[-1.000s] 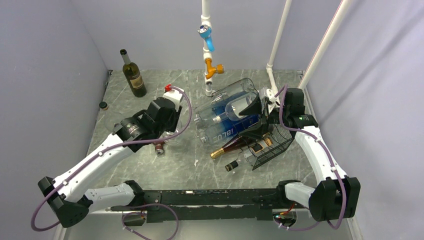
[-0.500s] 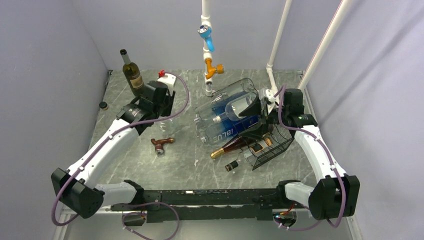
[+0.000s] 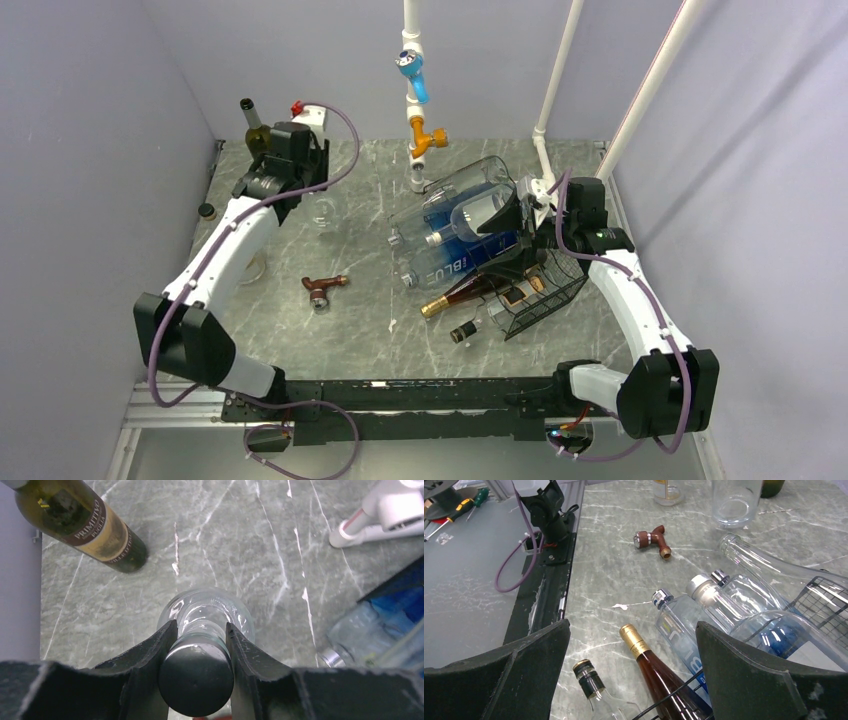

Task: Take the wine bottle off the wine rack
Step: Place the wine bottle at the center of the board.

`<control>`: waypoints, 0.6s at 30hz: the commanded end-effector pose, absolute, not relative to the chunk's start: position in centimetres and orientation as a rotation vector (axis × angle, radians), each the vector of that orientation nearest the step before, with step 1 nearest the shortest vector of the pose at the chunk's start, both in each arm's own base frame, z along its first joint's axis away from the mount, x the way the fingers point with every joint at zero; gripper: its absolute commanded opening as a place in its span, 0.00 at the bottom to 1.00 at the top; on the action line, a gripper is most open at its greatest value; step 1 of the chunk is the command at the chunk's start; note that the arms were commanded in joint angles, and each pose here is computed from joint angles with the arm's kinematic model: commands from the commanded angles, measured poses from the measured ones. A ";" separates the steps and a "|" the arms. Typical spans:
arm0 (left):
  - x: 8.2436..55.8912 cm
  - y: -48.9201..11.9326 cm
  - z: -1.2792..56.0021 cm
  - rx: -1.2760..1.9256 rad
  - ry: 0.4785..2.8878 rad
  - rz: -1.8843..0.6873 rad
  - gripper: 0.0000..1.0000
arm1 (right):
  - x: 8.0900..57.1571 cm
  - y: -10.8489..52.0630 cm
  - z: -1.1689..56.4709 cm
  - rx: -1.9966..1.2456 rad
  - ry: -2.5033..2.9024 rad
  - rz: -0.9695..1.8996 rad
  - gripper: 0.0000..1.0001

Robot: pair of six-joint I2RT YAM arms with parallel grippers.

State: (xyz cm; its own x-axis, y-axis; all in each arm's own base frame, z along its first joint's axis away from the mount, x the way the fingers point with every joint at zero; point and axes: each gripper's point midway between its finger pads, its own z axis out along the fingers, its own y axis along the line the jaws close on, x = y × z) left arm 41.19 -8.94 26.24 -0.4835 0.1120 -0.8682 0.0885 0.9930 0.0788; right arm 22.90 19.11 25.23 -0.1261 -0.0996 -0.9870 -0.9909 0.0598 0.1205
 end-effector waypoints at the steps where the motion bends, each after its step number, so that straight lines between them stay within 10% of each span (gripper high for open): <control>1: 46.1 -8.1 37.3 0.071 1.706 -0.015 0.00 | 22.7 19.1 26.2 -1.208 1.341 1.217 0.99; 18: 54.8 -5.1 37.0 0.024 1.650 0.072 0.00 | 22.7 19.2 25.9 -1.206 1.345 1.234 0.99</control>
